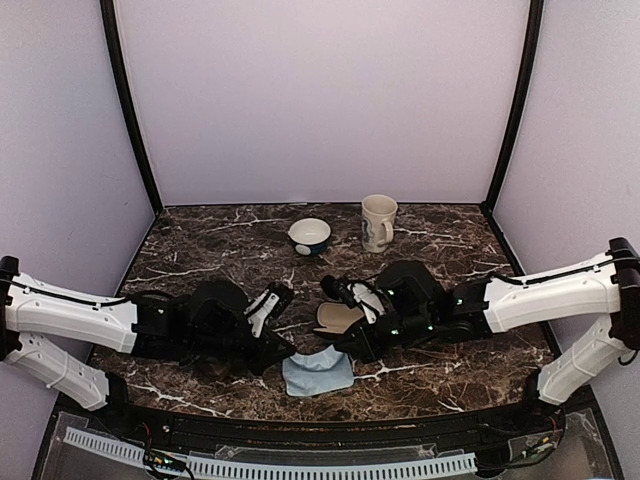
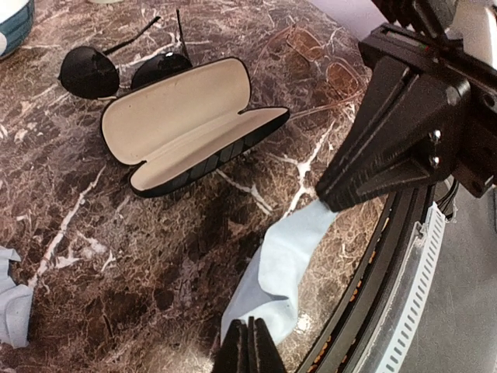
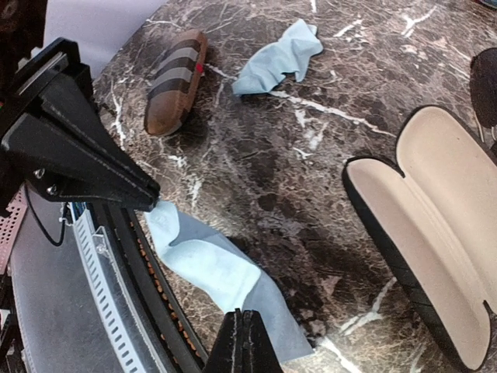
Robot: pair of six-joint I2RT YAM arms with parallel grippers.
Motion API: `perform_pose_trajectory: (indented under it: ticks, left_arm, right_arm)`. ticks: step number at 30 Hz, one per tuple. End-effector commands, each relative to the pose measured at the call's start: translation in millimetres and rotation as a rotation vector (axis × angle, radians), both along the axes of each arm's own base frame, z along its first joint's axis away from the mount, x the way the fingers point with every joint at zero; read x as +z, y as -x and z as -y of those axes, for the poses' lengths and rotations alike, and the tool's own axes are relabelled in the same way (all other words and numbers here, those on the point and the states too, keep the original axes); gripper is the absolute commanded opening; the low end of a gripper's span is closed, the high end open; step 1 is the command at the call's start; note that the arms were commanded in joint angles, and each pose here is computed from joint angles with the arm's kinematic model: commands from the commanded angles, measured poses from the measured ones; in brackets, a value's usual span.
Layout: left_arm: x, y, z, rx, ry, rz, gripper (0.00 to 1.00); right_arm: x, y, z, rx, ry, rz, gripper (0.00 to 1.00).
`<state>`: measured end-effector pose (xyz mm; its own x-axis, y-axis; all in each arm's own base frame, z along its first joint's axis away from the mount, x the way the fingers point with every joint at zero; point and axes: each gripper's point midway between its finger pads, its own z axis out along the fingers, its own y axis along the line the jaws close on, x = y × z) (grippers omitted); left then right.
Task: Organize the sunglasses
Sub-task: Fold the glasses cleaning cloth at the corner of the board.
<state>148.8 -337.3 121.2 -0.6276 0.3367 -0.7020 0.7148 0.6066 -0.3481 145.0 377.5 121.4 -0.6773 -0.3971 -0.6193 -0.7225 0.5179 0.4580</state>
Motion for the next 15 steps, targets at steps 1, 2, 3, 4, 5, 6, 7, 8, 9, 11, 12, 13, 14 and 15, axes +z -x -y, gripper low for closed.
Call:
perform_pose_trajectory:
  ticks: [1,2,3,4,5,6,7,8,9,11,12,13,14,15]
  left_arm:
    - [21,9,-1,0.019,0.033,0.03,0.0]
    - [23,13,-1,0.016,0.025,0.034,0.0]
    - [24,17,-1,0.015,0.017,0.04,0.0]
    - [25,22,-1,0.013,0.01,0.046,0.0]
    - [26,26,-2,0.013,0.005,0.05,0.0]
    - [26,30,-3,0.014,0.002,0.05,0.0]
    - [25,34,-4,0.014,0.001,0.046,0.0]
    - [24,36,-5,0.018,0.001,0.042,0.0]
    - [23,39,-7,0.018,-0.001,0.04,0.0]
    - [22,44,-8,0.02,0.0,0.042,0.0]
    - [22,47,-9,0.02,0.001,0.041,0.0]
    - [22,49,-10,0.021,0.001,0.041,0.0]
    - [22,51,-10,0.018,0.0,0.042,0.0]
    - [22,54,-10,0.016,-0.002,0.043,0.0]
  right_arm:
    - [16,15,-2,0.016,-0.043,0.027,0.0]
    - [19,18,-2,0.014,-0.047,0.029,0.0]
    - [19,20,-2,0.012,-0.047,0.03,0.0]
    - [22,24,-2,0.012,-0.052,0.032,0.0]
    - [23,27,-2,0.012,-0.051,0.034,0.0]
    - [24,32,-2,0.014,-0.05,0.037,0.0]
    - [25,34,-2,0.011,-0.048,0.039,0.0]
    - [26,38,-2,0.011,-0.047,0.041,0.0]
    - [25,42,-1,0.008,-0.047,0.039,0.0]
    - [25,48,0,0.004,-0.045,0.04,0.0]
    - [25,51,0,0.0,-0.046,0.04,0.0]
    - [25,55,-1,0.001,-0.047,0.04,0.0]
    - [26,58,-1,0.0,-0.048,0.041,0.0]
    - [25,60,0,-0.003,-0.045,0.039,0.0]
